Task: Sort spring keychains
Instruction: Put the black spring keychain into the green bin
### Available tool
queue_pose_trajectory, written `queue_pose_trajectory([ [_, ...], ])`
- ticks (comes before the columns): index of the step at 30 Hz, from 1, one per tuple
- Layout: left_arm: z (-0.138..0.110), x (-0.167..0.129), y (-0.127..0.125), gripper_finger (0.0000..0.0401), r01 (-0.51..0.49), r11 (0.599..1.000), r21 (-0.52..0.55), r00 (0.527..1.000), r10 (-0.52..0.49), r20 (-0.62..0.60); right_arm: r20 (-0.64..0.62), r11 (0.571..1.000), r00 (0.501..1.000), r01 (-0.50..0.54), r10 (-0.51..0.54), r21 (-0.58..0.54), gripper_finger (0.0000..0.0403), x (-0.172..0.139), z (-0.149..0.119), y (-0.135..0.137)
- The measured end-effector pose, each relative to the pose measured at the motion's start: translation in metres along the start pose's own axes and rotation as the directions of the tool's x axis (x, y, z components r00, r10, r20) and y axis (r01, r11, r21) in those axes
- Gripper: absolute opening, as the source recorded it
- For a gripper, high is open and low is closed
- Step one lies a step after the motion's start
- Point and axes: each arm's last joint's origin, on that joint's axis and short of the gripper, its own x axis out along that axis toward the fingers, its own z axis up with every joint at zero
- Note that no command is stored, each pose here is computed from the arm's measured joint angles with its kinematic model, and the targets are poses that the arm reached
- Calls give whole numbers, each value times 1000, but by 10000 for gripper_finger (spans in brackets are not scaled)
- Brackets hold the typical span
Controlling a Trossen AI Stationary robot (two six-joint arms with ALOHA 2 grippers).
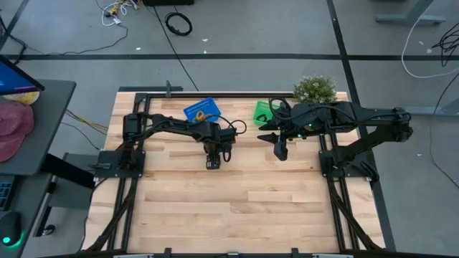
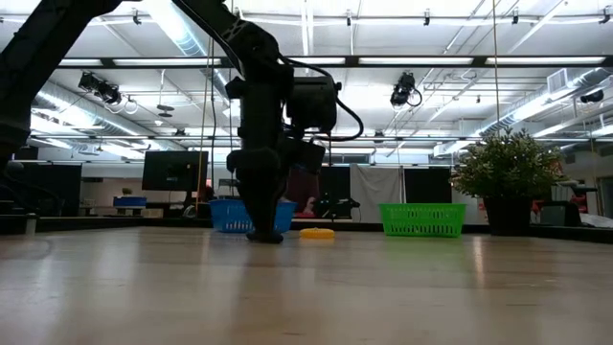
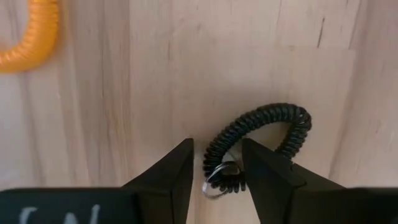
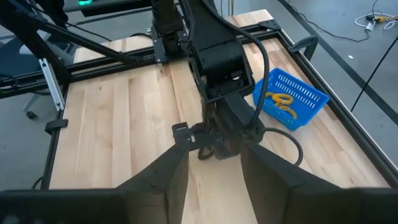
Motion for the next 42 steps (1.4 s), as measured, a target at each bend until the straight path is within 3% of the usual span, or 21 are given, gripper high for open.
queue_pose_trajectory([
  [5,0,0,0,106,1,1000,9,1000,-1,-2,-1,1000,1000,0,0,-1,151,0,0,0],
  [11,0,0,0,18,3,1000,28,1000,-3,-6,-1,1000,1000,0,0,-2,151,0,0,0],
  [19,-5,-6,-1,9,10,999,33,999,-8,-35,-1,1000,1000,0,0,-3,151,0,0,0],
  [26,-10,-55,-3,7,-43,999,21,997,42,62,-2,1000,1000,1,-1,-16,151,0,0,0],
  [30,-17,-98,-5,6,-90,996,-20,979,92,185,-2,1000,1000,0,0,-18,151,0,0,0],
  [36,-36,-162,-8,7,-168,977,-134,903,207,376,-1,1000,1000,1,-1,-18,151,0,0,0],
  [39,-45,-192,-9,6,-193,956,-221,826,280,489,-1,1000,1000,1,-1,-18,151,0,0,0],
  [42,-53,-221,-9,6,-193,929,-315,719,353,599,3,1000,1000,0,0,-18,151,0,0,0],
])
